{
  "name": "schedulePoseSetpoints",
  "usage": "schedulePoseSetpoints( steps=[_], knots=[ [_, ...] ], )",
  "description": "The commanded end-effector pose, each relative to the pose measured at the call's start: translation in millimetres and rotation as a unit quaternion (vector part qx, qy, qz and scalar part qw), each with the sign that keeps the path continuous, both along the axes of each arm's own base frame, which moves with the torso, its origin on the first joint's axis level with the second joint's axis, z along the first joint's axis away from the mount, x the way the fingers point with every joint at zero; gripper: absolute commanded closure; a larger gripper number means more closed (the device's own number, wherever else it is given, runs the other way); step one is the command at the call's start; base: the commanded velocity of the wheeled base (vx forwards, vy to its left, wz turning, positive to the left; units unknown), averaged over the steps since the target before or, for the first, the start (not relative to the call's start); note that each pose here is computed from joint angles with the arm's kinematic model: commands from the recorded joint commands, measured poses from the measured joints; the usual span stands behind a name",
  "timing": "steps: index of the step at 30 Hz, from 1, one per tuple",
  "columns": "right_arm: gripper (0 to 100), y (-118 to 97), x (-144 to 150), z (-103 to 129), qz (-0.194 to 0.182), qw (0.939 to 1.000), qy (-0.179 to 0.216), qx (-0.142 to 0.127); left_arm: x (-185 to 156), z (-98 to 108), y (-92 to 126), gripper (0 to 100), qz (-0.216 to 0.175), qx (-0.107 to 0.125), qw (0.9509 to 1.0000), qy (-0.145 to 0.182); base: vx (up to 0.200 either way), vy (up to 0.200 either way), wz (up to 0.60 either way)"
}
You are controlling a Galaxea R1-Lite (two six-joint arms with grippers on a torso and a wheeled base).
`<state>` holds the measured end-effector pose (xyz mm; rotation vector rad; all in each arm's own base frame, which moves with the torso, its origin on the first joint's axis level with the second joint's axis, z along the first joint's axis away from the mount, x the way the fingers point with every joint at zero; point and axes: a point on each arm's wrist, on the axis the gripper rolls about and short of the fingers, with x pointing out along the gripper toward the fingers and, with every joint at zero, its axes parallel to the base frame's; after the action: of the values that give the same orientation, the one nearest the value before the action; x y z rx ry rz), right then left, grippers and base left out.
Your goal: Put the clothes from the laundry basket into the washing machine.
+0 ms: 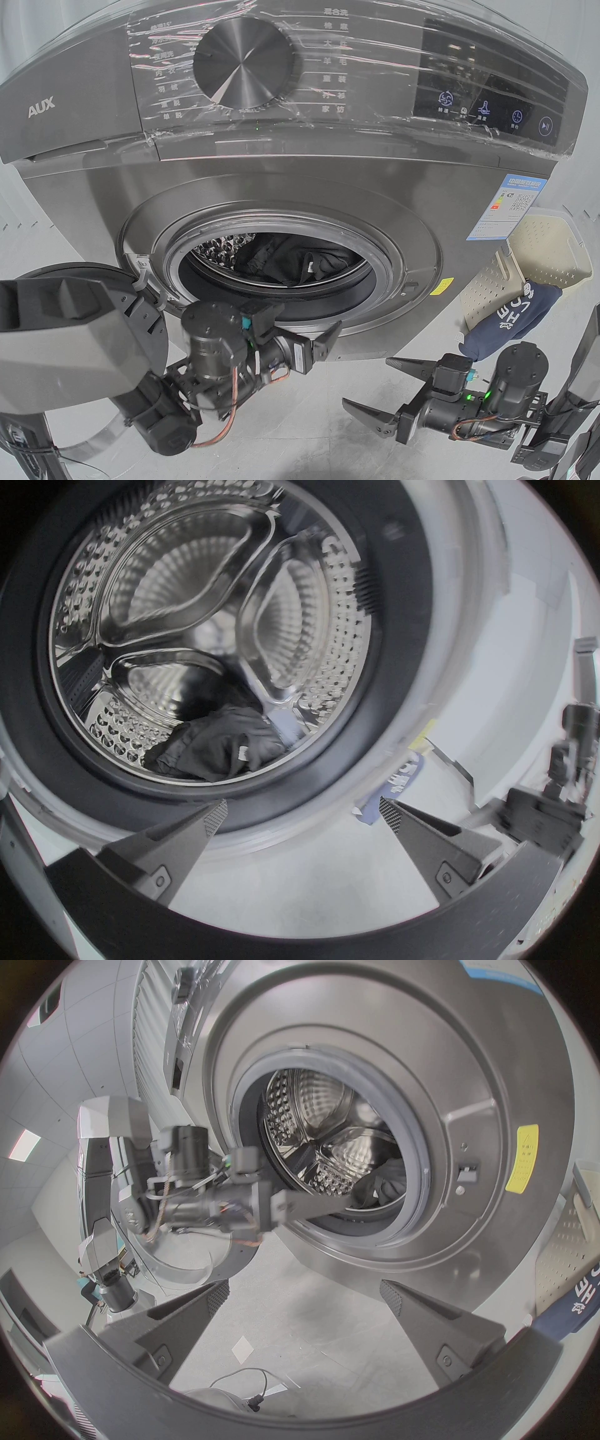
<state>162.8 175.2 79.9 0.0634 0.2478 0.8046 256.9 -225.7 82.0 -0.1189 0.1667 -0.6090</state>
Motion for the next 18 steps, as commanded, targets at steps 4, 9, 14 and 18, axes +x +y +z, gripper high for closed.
schedulePoseSetpoints(
  steps=[4, 9, 14, 18],
  knots=[
    [0, -43.0, -21.1, 44.5, -0.037, 0.9954, -0.071, 0.053, -93.6, 48.6, 48.7, 0, -0.051, -0.029, 0.9965, -0.06, 0.0, 0.0, 0.0],
    [0, -68.0, -18.9, 48.9, -0.09, 0.9908, -0.088, 0.049, -119.1, 50.4, 75.0, 0, -0.044, -0.024, 0.997, -0.06, 0.0, 0.0, 0.0],
    [0, -84.2, -25.8, 54.8, -0.118, 0.9867, -0.097, 0.053, -134.6, 55.0, 92.8, 0, -0.038, -0.031, 0.9964, -0.07, 0.0, 0.0, 0.0],
    [0, -95.9, -31.9, 60.8, -0.14, 0.9833, -0.104, 0.055, -146.2, 56.4, 110.0, 0, -0.028, -0.032, 0.9962, -0.077, 0.0, 0.0, 0.0]
  ],
)
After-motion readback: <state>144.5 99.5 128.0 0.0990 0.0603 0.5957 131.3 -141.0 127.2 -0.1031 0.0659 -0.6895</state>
